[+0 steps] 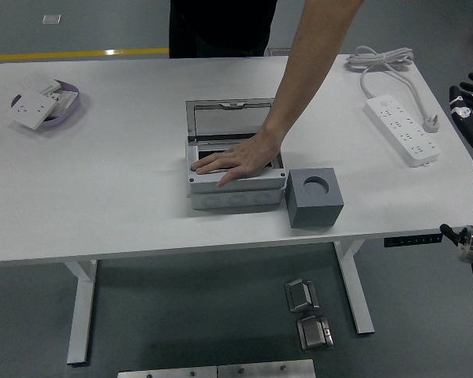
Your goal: Pick up the cylinder from the cube,place it in the box,flap close box
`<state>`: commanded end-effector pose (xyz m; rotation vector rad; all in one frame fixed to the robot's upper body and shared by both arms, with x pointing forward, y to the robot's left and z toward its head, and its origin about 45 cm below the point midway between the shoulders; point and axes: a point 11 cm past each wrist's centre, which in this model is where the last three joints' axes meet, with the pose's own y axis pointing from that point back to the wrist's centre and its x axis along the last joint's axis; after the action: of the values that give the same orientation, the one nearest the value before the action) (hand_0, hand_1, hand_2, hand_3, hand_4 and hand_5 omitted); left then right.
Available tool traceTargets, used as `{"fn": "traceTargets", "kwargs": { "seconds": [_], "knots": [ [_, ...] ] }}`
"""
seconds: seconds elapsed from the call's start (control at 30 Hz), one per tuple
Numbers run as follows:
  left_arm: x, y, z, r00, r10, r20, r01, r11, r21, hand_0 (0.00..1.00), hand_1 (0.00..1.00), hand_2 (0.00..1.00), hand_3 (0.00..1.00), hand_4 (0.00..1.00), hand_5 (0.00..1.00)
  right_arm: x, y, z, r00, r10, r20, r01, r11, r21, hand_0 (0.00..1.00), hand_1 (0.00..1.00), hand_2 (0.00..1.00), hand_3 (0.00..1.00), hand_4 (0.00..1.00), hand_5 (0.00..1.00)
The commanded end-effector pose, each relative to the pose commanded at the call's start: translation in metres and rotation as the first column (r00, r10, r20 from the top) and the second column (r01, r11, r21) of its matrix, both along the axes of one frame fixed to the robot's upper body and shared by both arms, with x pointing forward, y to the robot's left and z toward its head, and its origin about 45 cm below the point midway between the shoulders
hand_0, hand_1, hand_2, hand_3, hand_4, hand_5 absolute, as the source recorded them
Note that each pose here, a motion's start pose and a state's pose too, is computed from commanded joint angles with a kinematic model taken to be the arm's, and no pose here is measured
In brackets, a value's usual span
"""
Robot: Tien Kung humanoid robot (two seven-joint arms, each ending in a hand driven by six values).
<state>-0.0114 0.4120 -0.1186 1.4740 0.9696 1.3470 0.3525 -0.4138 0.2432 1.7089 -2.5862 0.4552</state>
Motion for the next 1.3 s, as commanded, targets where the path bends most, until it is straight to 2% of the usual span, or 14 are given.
{"fn": "traceTargets", "kwargs": {
  "seconds": [0.27,0.57,1.3],
  "knots": [
    [0.0012,0.0005,0.0002,1.000,-0.002,0.000,0.002,1.000,0.002,0.595,0.618,0.600,0.613,0.674,0.299,-0.0007,0.0007,-0.0037,1.000,0.003,-0.011,-0.003,1.000,0.003,0.762,0.679,0.680,0.680,0.731,0.289],
    [0.0017,-0.0022,-0.0006,1.000,-0.001,0.001,0.001,1.000,-0.003,0.595,0.618,0.600,0.613,0.675,0.300,0.0013,0.0038,0.0019,0.999,0.028,0.016,-0.028,0.999,0.038,0.762,0.676,0.677,0.678,0.728,0.291],
    [0.0006,-0.0037,-0.0011,1.000,-0.004,-0.001,0.004,1.000,-0.006,0.595,0.618,0.599,0.612,0.675,0.297,0.0008,0.0042,0.0016,0.999,0.035,0.031,-0.037,0.997,0.070,0.756,0.676,0.677,0.678,0.711,0.295]
  ]
}}
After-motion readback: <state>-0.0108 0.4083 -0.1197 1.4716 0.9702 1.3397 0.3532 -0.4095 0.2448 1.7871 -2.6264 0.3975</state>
